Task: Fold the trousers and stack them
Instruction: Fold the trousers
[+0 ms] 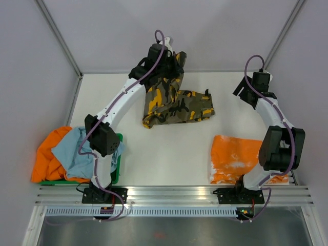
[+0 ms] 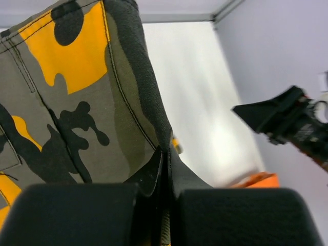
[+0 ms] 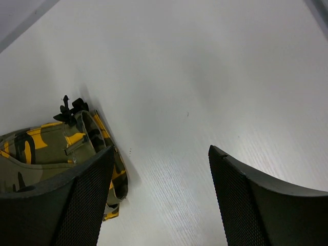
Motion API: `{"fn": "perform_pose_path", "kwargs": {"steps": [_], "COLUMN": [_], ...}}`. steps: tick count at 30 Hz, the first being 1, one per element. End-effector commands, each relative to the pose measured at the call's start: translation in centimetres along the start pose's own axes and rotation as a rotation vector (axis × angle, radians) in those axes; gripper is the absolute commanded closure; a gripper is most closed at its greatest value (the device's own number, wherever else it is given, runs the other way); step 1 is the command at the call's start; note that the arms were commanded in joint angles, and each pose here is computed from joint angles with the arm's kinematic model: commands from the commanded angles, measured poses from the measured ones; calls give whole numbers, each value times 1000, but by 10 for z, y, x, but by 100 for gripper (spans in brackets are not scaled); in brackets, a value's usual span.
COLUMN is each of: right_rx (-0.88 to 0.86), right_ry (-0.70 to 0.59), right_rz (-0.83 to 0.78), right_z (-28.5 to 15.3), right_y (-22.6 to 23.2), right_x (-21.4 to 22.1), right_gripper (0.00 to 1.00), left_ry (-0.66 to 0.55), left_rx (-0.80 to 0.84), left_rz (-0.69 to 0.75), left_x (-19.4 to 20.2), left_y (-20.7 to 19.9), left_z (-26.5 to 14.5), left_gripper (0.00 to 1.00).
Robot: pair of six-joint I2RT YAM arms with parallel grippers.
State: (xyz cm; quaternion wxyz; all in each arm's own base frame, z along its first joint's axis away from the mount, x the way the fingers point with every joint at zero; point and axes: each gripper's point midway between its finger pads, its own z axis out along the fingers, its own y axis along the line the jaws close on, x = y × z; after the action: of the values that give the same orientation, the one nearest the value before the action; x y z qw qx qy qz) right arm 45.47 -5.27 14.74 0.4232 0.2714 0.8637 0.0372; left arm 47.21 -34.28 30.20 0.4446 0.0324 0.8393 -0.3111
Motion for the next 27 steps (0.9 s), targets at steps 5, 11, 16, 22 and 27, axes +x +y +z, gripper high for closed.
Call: {"fn": "perform_pose_path", "kwargs": {"steps": [5, 11, 16, 22, 27], "right_rx": [-22, -29, -62, -275, -423], "right_ry": [-70, -78, -67, -14, 34], "right_rz": [8, 26, 20, -5, 6], "right_z": [-7, -11, -14, -15, -14], "right_y": [1, -8, -8, 26, 53], "right_x": [-35, -45, -46, -32, -25], "right_gripper": [19, 19, 18, 18, 17], "left_ry": [-62, 20, 34, 88, -9], "left_rx": [136, 92, 57, 169, 149], "left_rz": [-89, -119, -134, -139, -63], "left_x": [7, 63, 90, 98, 46], "left_y": [-55, -46, -43, -68, -67], "left_z": [42, 89, 111, 109, 60], "left_gripper": [98, 98, 98, 3, 0]}}
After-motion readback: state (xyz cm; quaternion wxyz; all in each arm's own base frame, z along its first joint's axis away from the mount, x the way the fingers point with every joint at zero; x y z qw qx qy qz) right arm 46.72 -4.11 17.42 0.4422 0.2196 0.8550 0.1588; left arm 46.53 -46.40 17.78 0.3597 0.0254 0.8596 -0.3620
